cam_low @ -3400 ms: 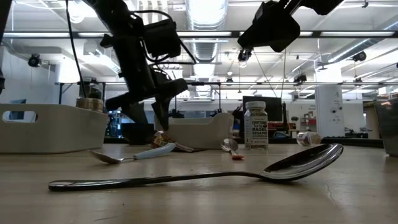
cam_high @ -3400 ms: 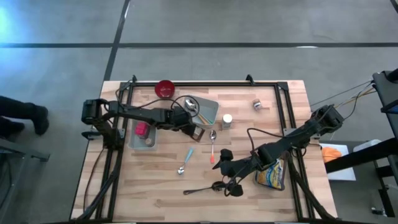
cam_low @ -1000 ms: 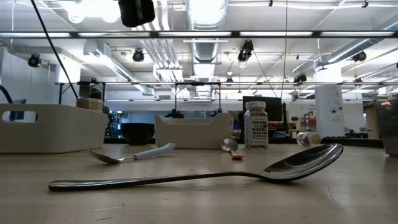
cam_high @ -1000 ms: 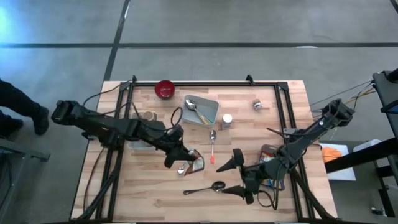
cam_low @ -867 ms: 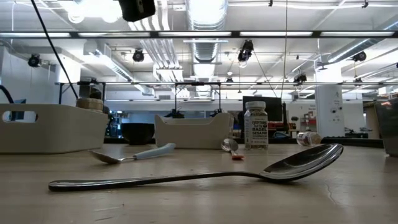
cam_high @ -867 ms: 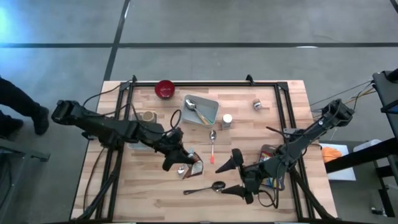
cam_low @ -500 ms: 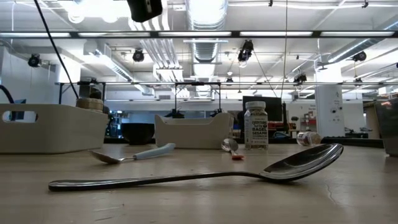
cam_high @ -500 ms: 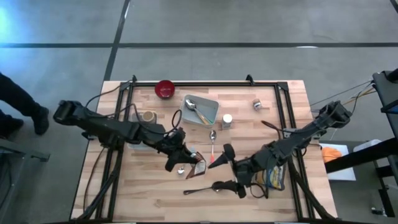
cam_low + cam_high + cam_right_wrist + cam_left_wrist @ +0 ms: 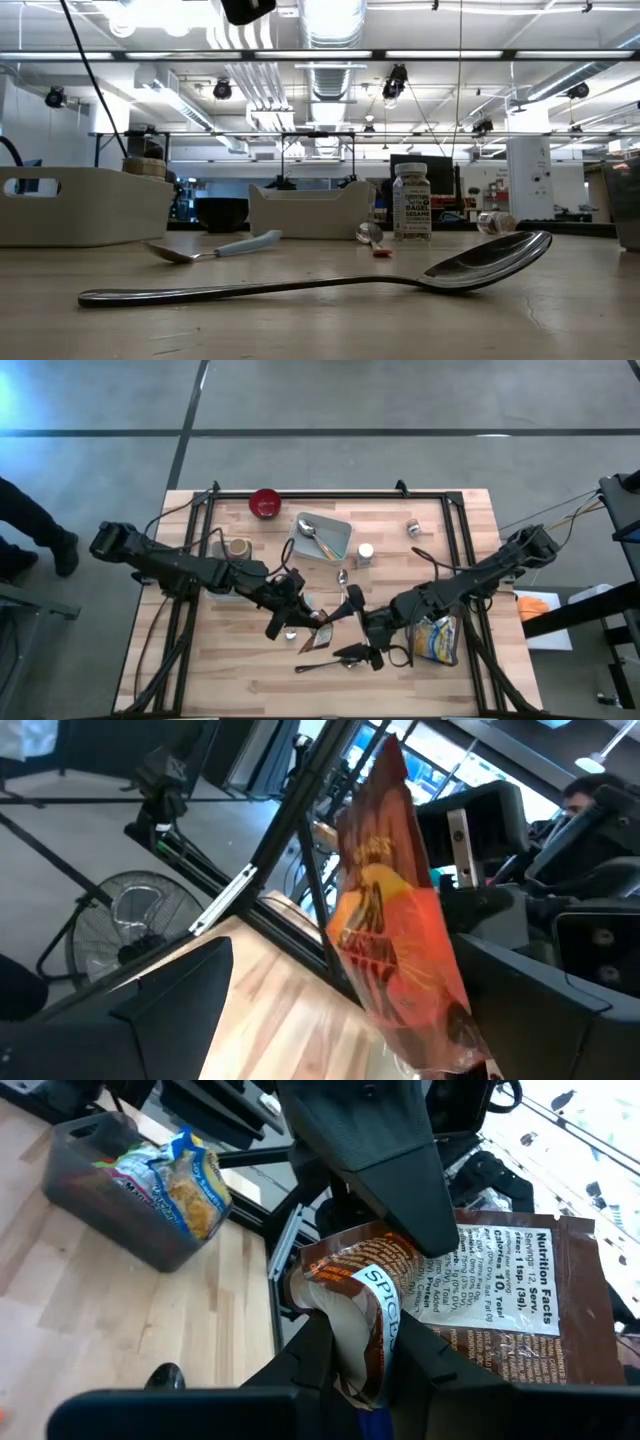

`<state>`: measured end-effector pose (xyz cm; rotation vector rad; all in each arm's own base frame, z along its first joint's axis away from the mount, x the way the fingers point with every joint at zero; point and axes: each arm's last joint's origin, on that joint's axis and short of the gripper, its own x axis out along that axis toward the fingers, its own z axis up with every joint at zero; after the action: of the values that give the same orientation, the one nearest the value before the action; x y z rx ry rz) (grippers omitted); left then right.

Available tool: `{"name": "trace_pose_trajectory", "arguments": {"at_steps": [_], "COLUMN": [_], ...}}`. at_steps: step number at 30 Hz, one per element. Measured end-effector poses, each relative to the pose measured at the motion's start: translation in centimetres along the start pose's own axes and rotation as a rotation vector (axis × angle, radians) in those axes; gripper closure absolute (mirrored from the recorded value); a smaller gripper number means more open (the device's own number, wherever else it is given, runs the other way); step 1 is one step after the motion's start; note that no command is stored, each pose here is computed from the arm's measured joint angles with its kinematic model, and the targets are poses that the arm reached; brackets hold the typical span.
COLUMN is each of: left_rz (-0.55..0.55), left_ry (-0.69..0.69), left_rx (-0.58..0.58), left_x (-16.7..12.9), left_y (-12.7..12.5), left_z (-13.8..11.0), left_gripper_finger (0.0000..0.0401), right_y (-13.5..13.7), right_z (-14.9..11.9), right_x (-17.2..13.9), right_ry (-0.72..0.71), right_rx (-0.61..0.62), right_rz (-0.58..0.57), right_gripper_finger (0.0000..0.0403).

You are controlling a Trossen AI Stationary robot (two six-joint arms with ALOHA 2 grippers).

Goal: Pick & Place Food Item
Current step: Put the brown seasoning pack into the left gray bin

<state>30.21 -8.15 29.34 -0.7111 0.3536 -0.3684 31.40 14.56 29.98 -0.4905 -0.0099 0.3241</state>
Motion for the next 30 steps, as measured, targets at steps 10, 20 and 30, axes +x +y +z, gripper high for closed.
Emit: {"name": "trace_pose_trajectory", "arguments": {"at_steps": [10,20,30], "left_rz": [0.0,0.001,0.003], "left_ry": [0.001,0.013,0.01], "left_rx": [0.0,-0.001,-0.005], "left_x": [0.05,0.08,0.08], "left_y": [0.05,0.0,0.0], "left_z": [-0.05,-0.2,-0.19], "left_gripper_finger": [0.0348,0.0333,0.033], "right_y": [-0.24,-0.5,-0.47], "right_z": [0.1,0.14,0.11], "right_x": [1.11,1.04,1.01], "right_ry": [0.012,0.013,0.019], "right_rx": [-0.008,-0.002,-0.025], "right_rz": [-0.007,-0.026,-0.02], "right_gripper_finger": [0.0126,0.0306,0.0379]}}
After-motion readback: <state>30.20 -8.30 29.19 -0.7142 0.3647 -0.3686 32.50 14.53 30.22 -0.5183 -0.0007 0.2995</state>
